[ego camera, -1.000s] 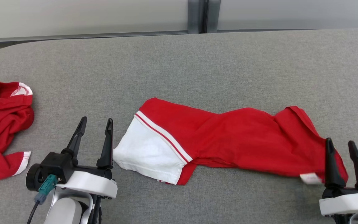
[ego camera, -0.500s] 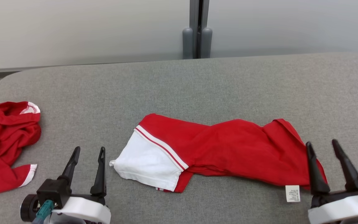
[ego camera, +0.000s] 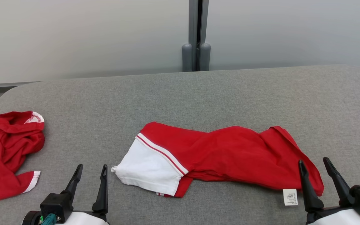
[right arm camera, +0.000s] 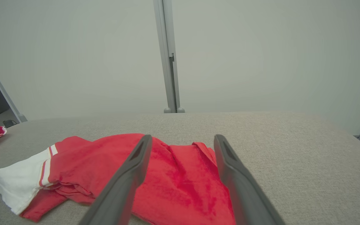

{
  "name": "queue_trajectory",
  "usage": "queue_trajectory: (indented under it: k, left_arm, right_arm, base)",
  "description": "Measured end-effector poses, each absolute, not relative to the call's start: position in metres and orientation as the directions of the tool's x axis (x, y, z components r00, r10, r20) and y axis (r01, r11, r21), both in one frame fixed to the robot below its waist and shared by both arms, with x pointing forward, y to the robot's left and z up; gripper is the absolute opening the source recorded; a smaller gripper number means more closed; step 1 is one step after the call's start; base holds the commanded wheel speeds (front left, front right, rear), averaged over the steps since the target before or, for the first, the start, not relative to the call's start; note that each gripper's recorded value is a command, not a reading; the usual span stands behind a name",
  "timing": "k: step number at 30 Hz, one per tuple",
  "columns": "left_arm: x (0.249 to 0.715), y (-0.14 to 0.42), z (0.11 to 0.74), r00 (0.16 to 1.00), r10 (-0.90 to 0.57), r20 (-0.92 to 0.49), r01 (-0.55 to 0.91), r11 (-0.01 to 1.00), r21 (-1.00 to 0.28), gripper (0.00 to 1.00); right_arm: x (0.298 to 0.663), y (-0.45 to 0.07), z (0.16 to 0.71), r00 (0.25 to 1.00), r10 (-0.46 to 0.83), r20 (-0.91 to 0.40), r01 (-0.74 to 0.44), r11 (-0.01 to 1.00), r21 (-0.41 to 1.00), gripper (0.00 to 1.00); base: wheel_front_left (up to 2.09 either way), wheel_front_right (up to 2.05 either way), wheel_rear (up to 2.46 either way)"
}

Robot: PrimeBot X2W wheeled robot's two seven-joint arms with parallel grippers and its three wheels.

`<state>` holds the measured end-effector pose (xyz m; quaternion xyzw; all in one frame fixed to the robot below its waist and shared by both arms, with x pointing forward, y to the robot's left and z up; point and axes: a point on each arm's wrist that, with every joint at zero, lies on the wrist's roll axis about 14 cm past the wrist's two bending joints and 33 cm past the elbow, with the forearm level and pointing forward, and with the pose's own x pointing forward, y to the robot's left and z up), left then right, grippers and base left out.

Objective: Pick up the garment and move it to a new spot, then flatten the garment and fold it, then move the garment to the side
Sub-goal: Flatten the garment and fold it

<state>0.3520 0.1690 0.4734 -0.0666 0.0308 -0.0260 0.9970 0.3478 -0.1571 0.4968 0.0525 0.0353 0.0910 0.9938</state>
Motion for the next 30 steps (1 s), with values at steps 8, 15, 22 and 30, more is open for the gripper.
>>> queue_trajectory:
  k: [8, 15, 22, 30]
  left_arm:
    - [0.35, 0.167, 0.472, 0.996, -0.062, -0.067, 0.052, 0.989, -0.141, 1.0]
    - [0.353, 0.142, 0.453, 0.977, -0.157, -0.147, 0.131, 0.975, -0.177, 1.0]
    - [0.356, 0.126, 0.403, 0.917, -0.216, -0.335, 0.142, 0.962, -0.233, 1.0]
    - [0.364, 0.127, 0.369, 0.873, -0.22, -0.435, 0.118, 0.961, -0.25, 0.45]
  right_arm:
    - [0.348, -0.156, 0.496, 0.98, 0.188, -0.064, -0.18, 0.977, 0.113, 1.0]
    - [0.353, -0.153, 0.492, 0.977, 0.196, -0.077, -0.187, 0.975, 0.119, 1.0]
    - [0.358, -0.15, 0.486, 0.975, 0.199, -0.095, -0.185, 0.973, 0.135, 1.0]
    - [0.36, -0.155, 0.469, 0.973, 0.177, -0.145, -0.155, 0.976, 0.154, 1.0]
  base:
    - [0.0, 0.0, 0.0]
    - [0.0, 0.0, 0.0]
    - [0.0, 0.0, 0.0]
    - [0.0, 0.0, 0.0]
